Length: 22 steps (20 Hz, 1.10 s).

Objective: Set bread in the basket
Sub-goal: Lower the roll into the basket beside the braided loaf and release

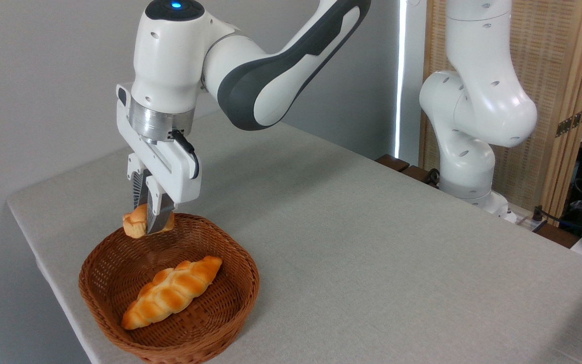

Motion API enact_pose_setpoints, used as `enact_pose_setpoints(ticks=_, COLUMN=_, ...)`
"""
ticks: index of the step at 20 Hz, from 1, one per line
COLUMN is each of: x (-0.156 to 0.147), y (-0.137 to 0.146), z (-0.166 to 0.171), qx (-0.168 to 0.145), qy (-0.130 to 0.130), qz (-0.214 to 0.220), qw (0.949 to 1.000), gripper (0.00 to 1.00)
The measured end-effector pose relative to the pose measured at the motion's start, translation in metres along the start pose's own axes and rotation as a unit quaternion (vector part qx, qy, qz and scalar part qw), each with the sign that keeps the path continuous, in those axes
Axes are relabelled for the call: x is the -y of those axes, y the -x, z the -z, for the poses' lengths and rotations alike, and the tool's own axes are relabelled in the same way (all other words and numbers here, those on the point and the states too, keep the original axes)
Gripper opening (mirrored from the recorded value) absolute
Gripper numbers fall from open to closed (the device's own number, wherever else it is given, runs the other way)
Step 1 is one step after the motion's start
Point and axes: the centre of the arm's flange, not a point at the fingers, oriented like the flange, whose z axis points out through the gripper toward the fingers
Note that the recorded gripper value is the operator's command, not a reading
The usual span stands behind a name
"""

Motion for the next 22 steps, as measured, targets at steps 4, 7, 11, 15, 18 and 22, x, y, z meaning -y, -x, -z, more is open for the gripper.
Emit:
enact_pose_setpoints(ticks=4, x=0.0002, y=-0.0002, z=0.0003, qx=0.000, qy=0.000, qz=0.000, qw=1.0000, gripper=0.79)
enact_pose_setpoints(ticks=7, x=0.0003, y=-0.0005, z=0.0008, qx=-0.001, qy=-0.001, qz=-0.001, qw=1.0000, gripper=0.85)
enact_pose_setpoints(ticks=11, x=0.0004, y=-0.0010, z=0.0014, qx=-0.001, qy=-0.001, qz=-0.001, qw=1.0000, gripper=0.96)
enact_pose_setpoints(ticks=15, x=0.0005, y=-0.0015, z=0.0021, qx=-0.002, qy=-0.001, qz=-0.001, qw=1.0000, gripper=1.00)
enact_pose_setpoints(ticks=18, x=0.0006, y=-0.0017, z=0.0023, qx=-0.002, qy=-0.001, qz=-0.001, qw=1.0000, gripper=1.00)
enact_pose_setpoints(ticks=22, x=0.0012, y=-0.0022, z=0.0044, qx=-0.004, qy=-0.003, qz=-0.001, qw=1.0000, gripper=1.00)
